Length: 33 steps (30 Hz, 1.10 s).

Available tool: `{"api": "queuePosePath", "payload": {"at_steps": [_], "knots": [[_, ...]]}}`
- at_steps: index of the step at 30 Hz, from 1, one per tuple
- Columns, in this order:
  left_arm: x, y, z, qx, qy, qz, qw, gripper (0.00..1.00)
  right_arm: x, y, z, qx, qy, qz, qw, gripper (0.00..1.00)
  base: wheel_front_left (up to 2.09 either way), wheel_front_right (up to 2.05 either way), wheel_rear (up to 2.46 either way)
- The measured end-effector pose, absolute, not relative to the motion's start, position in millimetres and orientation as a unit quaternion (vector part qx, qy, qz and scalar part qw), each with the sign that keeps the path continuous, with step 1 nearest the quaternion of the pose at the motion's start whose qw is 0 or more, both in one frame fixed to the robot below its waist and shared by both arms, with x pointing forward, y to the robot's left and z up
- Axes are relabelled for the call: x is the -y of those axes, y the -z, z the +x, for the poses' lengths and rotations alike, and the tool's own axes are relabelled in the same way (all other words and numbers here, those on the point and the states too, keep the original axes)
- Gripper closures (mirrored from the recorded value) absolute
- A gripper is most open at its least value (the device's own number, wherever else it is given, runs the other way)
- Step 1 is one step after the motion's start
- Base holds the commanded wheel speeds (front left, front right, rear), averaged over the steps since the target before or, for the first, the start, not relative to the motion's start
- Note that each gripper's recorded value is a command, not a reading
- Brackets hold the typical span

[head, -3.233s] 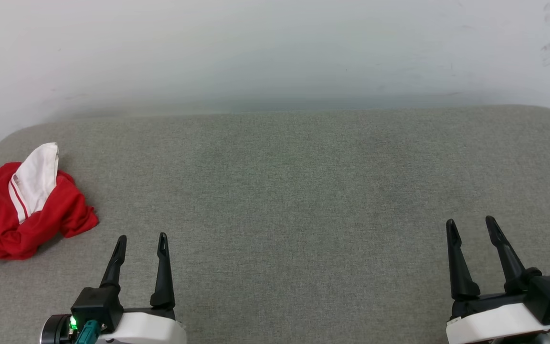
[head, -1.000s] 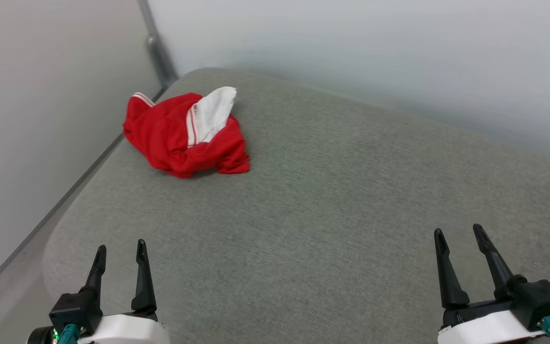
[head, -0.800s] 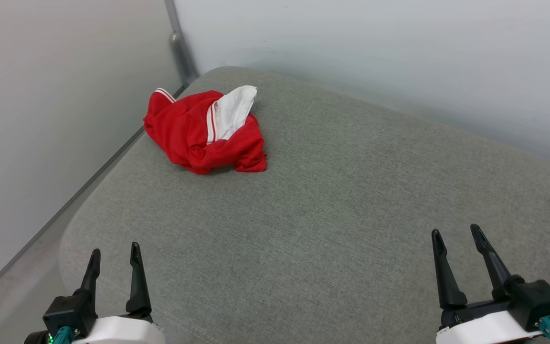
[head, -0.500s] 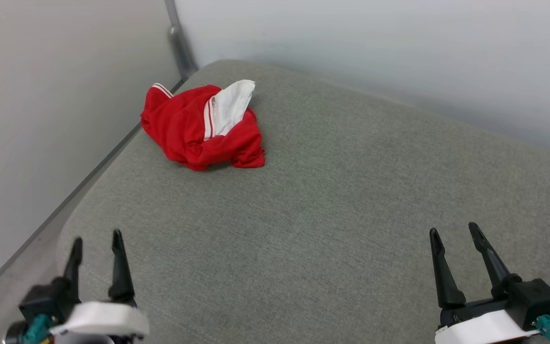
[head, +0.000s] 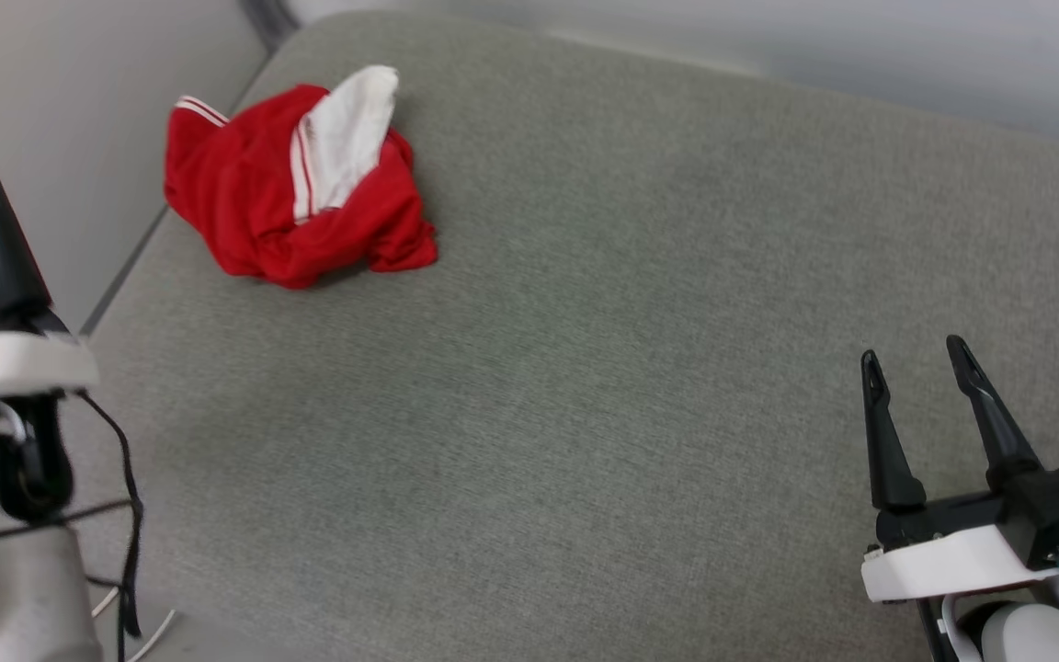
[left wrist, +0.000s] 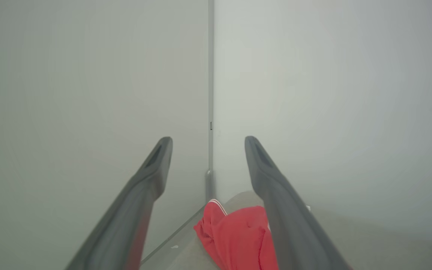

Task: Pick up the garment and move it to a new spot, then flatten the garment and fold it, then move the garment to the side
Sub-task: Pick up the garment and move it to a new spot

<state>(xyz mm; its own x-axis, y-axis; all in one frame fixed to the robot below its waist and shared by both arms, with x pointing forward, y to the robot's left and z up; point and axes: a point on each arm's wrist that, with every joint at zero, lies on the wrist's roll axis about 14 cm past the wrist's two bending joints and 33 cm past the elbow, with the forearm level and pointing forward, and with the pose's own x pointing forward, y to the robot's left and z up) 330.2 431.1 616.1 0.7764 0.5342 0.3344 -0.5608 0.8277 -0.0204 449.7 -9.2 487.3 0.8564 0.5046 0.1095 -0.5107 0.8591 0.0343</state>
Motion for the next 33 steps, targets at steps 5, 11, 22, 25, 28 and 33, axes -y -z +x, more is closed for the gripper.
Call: {"api": "queuePosePath", "payload": {"at_steps": [5,11,22,25,28,33], "knots": [[-433.7,-628.1,381.4,0.164,-0.244,0.055,0.954,0.0,24.3,-468.7,465.9,0.036,-0.24,0.026,0.97,0.0,0.0,0.0,0.0],[-451.2,-624.3,430.3,0.135,-0.213,0.041,0.967,0.0,40.3,-450.6,481.2,0.026,-0.215,0.023,0.976,0.0,0.0,0.0,0.0],[-428.3,-516.3,517.8,-0.205,-0.099,0.003,0.974,0.0,78.2,-422.0,501.2,0.01,-0.164,0.013,0.986,0.0,0.0,0.0,0.0],[-417.6,-490.3,520.5,-0.276,-0.081,-0.026,0.957,0.0,85.7,-415.7,501.4,0.003,-0.156,0.01,0.988,0.0,0.0,0.0,0.0],[-407.2,-458.7,514.1,-0.359,-0.067,-0.052,0.929,0.0,92.4,-411.3,502.4,-0.001,-0.147,0.007,0.989,0.0,0.0,0.0,0.0],[-399.9,-415.1,497.3,-0.467,-0.059,-0.063,0.88,0.0,102.7,-406.2,504.0,-0.006,-0.135,0.002,0.991,0.0,0.0,0.0,0.0]]}}
